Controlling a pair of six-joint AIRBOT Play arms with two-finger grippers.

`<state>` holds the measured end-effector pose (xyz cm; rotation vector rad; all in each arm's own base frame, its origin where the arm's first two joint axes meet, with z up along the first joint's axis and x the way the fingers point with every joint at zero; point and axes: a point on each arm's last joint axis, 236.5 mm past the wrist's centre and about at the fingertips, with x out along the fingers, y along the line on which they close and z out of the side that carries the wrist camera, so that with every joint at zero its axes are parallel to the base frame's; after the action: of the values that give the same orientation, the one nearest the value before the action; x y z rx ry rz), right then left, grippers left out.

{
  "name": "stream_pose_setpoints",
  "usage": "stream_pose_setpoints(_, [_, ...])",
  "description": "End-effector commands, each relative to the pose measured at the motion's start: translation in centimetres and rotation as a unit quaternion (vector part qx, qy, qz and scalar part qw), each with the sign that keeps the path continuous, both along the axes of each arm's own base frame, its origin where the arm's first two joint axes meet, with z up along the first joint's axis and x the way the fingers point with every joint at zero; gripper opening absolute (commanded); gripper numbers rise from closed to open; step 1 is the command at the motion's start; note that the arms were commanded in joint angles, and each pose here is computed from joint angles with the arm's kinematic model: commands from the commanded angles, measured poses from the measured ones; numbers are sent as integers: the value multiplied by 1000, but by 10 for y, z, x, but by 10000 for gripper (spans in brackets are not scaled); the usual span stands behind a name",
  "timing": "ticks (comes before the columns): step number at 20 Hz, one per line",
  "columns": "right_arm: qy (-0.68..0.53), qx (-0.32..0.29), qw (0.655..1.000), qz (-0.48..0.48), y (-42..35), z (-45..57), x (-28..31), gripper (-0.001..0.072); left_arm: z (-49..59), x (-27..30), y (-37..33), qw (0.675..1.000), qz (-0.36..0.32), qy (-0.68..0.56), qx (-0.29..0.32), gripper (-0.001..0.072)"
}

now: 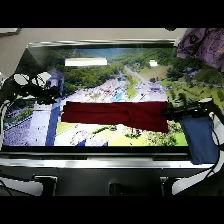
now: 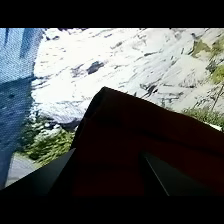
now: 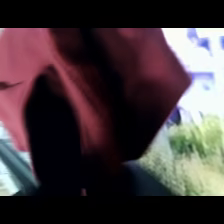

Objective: Fold the clothes and pants, and hang the long-sleeved shirts on hangers.

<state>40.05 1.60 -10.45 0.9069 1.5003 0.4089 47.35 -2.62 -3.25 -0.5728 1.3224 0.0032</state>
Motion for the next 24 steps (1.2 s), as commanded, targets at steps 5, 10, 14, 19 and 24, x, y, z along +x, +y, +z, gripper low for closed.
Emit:
stream_pose_setpoints(5, [-7,-75,997,-22,-3,58,6,28,10,8,-43,998,-5,-16,-56,11])
stream_pose_setpoints(10, [-35,-160,986,-37,-27,130,-10,28,1,10,-171,989,-69,-36,-125,14])
stream_pose_setpoints(14, [-67,-196,978,-39,-34,168,-18,28,-19,-19,-306,972,-99,-16,-213,13])
stream_pose_setpoints(19, [-85,-205,974,-48,-34,192,-24,28,-35,-76,-447,949,-150,23,-275,13])
stream_pose_setpoints(24, [-94,-244,964,-50,-50,211,-25,28,-51,-110,-518,946,-126,48,-294,13])
